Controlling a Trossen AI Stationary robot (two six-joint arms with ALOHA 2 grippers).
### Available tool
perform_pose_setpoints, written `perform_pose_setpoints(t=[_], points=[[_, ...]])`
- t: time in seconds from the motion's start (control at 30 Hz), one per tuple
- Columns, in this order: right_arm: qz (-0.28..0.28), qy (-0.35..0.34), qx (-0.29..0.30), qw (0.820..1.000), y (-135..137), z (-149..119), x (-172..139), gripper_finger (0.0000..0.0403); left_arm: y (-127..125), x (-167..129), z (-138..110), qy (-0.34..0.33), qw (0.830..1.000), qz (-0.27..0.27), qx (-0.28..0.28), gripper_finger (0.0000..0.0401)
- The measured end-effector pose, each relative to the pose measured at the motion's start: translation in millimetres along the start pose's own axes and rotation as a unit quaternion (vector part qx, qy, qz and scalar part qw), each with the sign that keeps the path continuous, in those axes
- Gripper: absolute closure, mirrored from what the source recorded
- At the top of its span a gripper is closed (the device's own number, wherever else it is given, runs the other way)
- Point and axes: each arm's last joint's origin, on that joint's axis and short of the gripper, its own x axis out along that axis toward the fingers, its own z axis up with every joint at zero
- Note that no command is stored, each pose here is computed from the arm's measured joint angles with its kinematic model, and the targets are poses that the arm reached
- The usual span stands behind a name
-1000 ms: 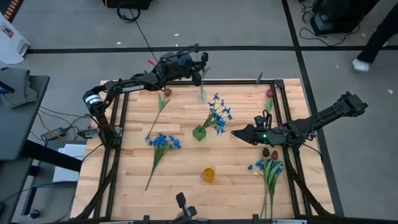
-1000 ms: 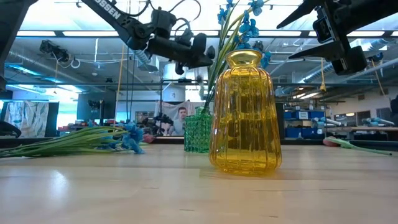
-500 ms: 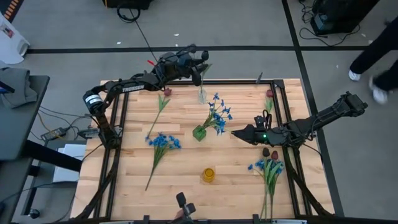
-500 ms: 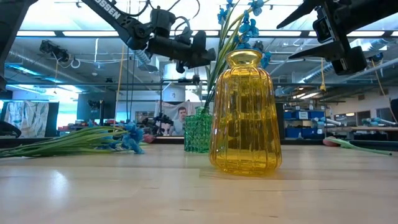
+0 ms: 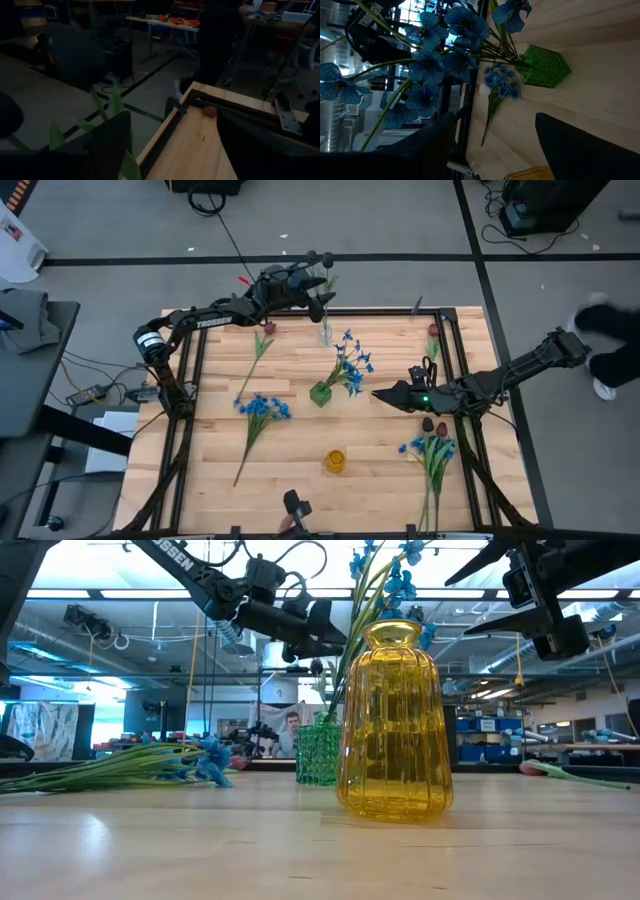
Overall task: Sort flowers into vase by color
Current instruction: Put the top right red tulip into the yellow vase
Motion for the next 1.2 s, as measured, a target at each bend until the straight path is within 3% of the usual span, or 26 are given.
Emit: perform_pose_setpoints(t=[0.2, 0.4, 0.73, 0.93, 1.2], points=[[0.0, 0.0, 0.0, 1.0, 0, 0, 0, 0.0115, -1, 0, -1, 0.007, 1.0, -0.019, 0.006, 0.005], [0.002, 0.011, -0.014, 1.0, 0, -1, 0, 0.0115, -5, -2, -1, 0.017, 0.996, -0.084, -0.009, 0.0043], [0.068, 0.03, -0.08, 0.994, 14, -2, -1, 0.0115, -13, -34, 37, -0.013, 0.995, -0.097, -0.01, 0.0045], [0.111, 0.025, -0.12, 0.986, 22, -1, -3, 0.0115, -15, -55, 36, 0.073, 0.994, -0.08, -0.032, 0.0045], [0.145, 0.034, -0.155, 0.977, 29, 4, -13, 0.0126, -19, -80, 22, 0.214, 0.972, -0.069, -0.067, 0.0046]])
